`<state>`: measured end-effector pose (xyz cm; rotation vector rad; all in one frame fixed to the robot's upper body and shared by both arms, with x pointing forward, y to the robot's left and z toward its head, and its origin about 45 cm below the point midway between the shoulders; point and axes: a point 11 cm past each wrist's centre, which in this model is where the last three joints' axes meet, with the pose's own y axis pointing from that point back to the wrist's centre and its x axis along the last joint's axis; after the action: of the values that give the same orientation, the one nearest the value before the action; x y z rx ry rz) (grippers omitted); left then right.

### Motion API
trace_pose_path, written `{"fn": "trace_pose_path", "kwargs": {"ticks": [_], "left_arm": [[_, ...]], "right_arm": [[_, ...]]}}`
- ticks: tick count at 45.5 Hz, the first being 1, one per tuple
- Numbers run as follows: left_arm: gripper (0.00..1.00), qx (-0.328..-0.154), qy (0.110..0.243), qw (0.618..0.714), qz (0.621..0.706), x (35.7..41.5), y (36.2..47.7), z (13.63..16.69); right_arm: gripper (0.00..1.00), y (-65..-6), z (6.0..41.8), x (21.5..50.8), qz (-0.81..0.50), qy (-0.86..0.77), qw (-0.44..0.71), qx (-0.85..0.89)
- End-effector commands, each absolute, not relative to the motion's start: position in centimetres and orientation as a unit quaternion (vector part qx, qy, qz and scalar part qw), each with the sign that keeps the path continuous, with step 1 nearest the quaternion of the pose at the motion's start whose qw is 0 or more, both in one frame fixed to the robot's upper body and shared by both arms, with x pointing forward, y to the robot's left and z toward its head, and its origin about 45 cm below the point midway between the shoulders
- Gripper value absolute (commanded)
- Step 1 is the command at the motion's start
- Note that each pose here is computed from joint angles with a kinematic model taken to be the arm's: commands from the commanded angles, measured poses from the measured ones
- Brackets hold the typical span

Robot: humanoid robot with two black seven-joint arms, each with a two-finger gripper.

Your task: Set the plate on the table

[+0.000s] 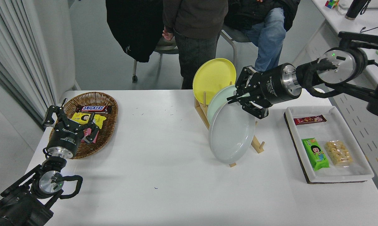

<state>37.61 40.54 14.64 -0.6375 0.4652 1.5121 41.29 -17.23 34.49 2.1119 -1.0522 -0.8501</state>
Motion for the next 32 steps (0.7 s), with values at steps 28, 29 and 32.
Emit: {"fn": "trace_pose_path", "kwargs": {"ticks": [28, 29, 32], "left_arm": [[0.98, -0.282, 0.205, 0.6578, 0.6677, 37.61, 40.5, 14.64], [0.98, -0.282, 0.205, 0.6578, 0.6677, 37.61, 40.5, 14.64], [0.98, -0.282, 0.205, 0.6578, 0.6677, 37.61, 40.5, 14.64]], "right_arm": [[0.0, -8.1, 29.9, 40.3, -0.441, -0.395, 0.318, 0.74], [0.0, -7.9, 29.8, 40.2, -0.446, -0.393, 0.317, 0.739], [0.0, -7.3, 29.4, 40.1, -0.457, -0.391, 0.316, 0.734]]}}
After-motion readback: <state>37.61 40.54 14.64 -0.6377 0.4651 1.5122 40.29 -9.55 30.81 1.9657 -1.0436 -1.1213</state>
